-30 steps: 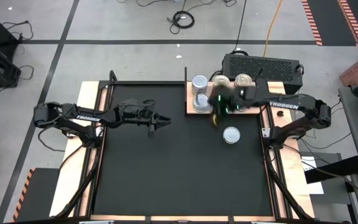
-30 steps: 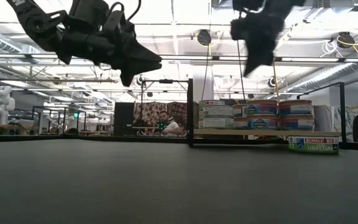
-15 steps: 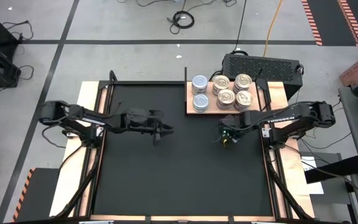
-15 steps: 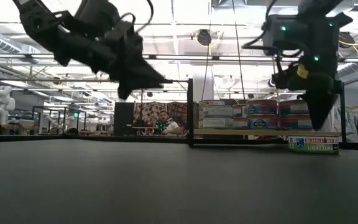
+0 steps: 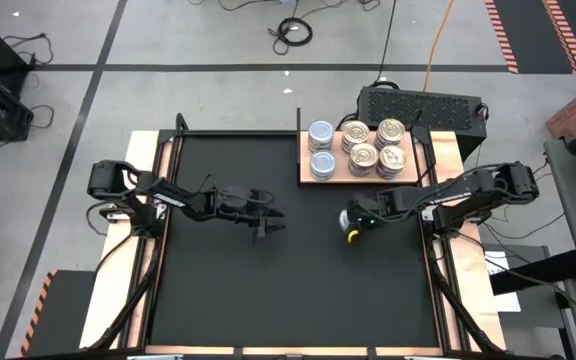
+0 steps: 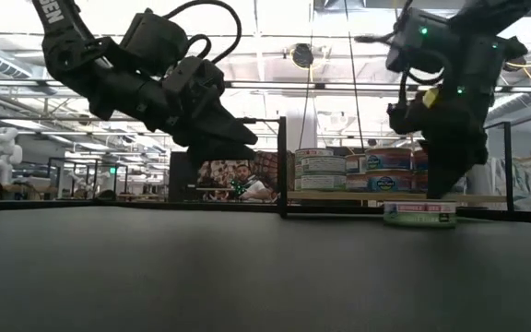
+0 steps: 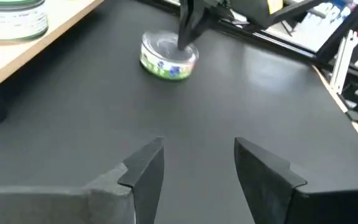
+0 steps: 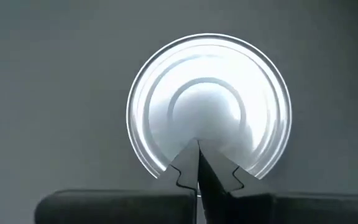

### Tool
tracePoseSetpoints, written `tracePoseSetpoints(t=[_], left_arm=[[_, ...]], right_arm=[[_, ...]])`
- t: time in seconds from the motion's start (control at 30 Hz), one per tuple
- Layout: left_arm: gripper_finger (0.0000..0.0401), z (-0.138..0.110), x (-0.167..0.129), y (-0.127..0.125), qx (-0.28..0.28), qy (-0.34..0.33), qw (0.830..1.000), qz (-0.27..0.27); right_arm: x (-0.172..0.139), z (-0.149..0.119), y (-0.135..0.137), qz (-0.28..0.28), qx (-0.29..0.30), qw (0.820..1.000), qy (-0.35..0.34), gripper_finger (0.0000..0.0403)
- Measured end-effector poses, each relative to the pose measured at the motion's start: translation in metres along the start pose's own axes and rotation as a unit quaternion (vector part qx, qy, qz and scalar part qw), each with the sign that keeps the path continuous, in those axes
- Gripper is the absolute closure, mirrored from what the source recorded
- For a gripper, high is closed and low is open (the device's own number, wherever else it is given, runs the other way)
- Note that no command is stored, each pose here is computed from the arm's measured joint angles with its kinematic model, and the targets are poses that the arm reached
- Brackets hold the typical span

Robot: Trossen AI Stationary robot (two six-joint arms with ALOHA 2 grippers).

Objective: Stack canned seafood by type on shelf
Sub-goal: Stack the green tuna can on top of the other green tuna can on the shelf

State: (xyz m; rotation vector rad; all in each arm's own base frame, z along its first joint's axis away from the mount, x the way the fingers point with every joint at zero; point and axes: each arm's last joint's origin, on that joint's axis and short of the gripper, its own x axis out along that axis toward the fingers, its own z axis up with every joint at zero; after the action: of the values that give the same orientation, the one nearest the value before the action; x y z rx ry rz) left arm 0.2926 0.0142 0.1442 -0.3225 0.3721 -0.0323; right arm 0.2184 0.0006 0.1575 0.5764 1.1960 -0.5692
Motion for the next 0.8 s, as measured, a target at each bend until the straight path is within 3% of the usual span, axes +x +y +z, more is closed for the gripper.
tracePoseSetpoints(t=[0.2, 0.47, 0.67, 0.8], left_arm=[[0.0207, 0.002, 0.000, -0.001, 0.002, -0.005, 1.000, -0.002], [0.0207, -0.001, -0.001, 0.001, -0.131, 0.007, 0.991, 0.004], [0.0207, -0.005, -0.001, 0.002, -0.180, 0.027, 0.983, 0.013], [0.0207, -0.006, -0.001, 0.002, -0.213, 0.034, 0.976, 0.018]], right_arm=[[0.004, 0.010, 0.024, 0.112, -0.024, 0.992, -0.057, 0.0402], [0.033, 0.026, 0.050, 0.166, -0.049, 0.977, -0.124, 0.0403], [0.054, 0.040, 0.073, 0.271, -0.090, 0.941, -0.184, 0.0403], [0.044, 0.051, 0.090, 0.316, -0.148, 0.915, -0.204, 0.0403]])
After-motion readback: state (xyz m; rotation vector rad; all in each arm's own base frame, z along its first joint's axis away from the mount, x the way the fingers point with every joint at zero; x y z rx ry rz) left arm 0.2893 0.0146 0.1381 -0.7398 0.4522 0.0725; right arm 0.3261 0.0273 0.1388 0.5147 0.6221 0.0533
